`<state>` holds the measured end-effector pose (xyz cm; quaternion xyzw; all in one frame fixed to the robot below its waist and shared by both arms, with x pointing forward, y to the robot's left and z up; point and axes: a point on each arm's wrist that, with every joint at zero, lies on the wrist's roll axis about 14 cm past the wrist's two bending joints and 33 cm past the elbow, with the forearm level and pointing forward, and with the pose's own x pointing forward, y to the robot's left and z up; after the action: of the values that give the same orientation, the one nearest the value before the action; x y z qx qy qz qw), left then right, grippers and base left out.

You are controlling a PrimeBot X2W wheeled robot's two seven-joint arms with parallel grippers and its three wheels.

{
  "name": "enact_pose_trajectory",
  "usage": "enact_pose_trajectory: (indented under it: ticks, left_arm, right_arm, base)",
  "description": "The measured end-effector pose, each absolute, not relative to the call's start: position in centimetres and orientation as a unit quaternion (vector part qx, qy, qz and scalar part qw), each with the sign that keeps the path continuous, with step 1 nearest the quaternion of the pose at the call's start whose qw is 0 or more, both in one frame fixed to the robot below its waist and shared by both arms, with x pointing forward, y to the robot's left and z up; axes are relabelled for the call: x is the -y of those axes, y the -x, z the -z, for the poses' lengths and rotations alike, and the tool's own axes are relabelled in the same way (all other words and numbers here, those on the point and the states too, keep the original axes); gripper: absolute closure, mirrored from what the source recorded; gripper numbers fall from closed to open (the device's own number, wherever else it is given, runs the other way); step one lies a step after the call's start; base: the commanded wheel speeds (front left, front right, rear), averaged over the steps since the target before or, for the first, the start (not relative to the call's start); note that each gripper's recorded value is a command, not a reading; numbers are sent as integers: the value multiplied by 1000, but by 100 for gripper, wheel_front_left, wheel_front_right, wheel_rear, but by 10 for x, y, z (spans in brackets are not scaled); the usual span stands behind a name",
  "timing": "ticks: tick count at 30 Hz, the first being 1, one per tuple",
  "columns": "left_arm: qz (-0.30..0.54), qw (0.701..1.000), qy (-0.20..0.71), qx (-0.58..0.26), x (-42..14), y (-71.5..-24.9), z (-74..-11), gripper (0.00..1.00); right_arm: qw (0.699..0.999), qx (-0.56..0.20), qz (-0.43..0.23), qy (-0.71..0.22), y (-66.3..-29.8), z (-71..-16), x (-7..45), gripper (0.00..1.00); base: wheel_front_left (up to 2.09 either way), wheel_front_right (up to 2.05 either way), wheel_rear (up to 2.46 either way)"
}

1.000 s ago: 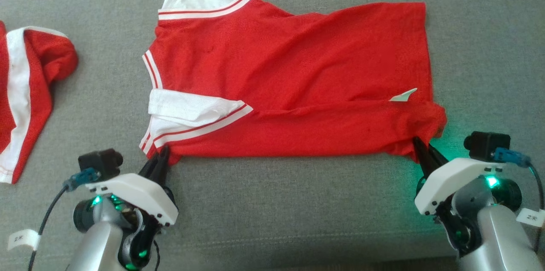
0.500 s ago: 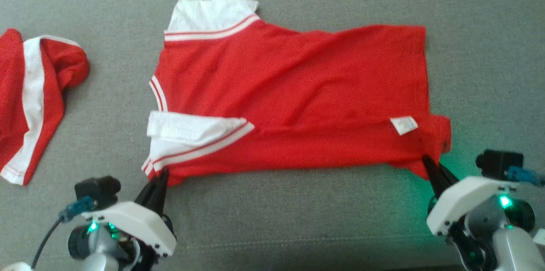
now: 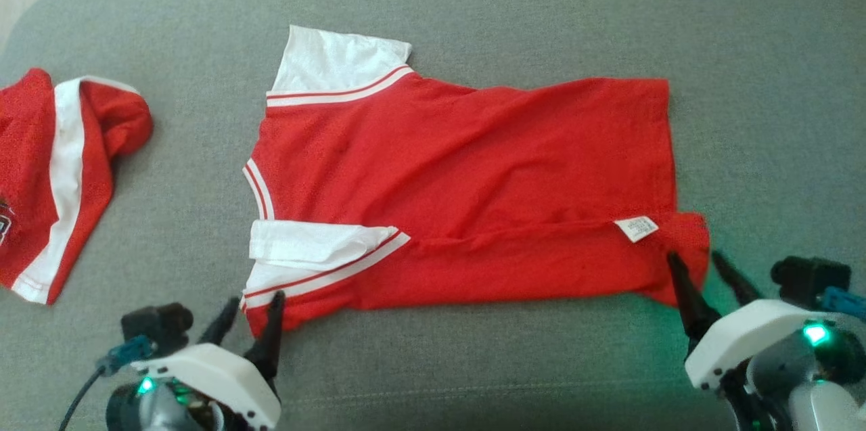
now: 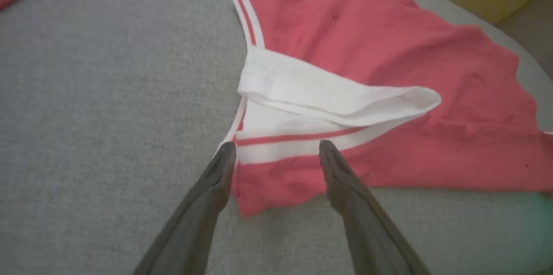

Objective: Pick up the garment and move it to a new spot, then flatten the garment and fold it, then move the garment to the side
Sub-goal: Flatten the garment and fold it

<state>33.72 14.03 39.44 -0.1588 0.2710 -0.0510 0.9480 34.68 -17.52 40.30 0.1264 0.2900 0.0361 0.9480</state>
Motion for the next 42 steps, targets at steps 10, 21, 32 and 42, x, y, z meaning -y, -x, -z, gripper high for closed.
enact_pose_trajectory:
  ticks: [10,21,32,42]
  left_arm:
    - [22,990,114,-77,-158,-366,-473,0]
    - [30,998,58,19,-162,-382,-519,0]
    - [50,997,58,13,-152,-399,-514,0]
    - [133,989,65,28,-111,-523,-530,0]
  right_arm:
    - [993,-76,-63,-70,-384,-497,164,0]
    - [995,-16,-75,-56,-385,-529,156,0]
    - [995,-32,-70,-56,-392,-519,158,0]
    - [995,-47,-63,-56,-439,-501,163,0]
  base:
    - [0,0,0]
    - [0,0,0]
    - [0,0,0]
    - [0,0,0]
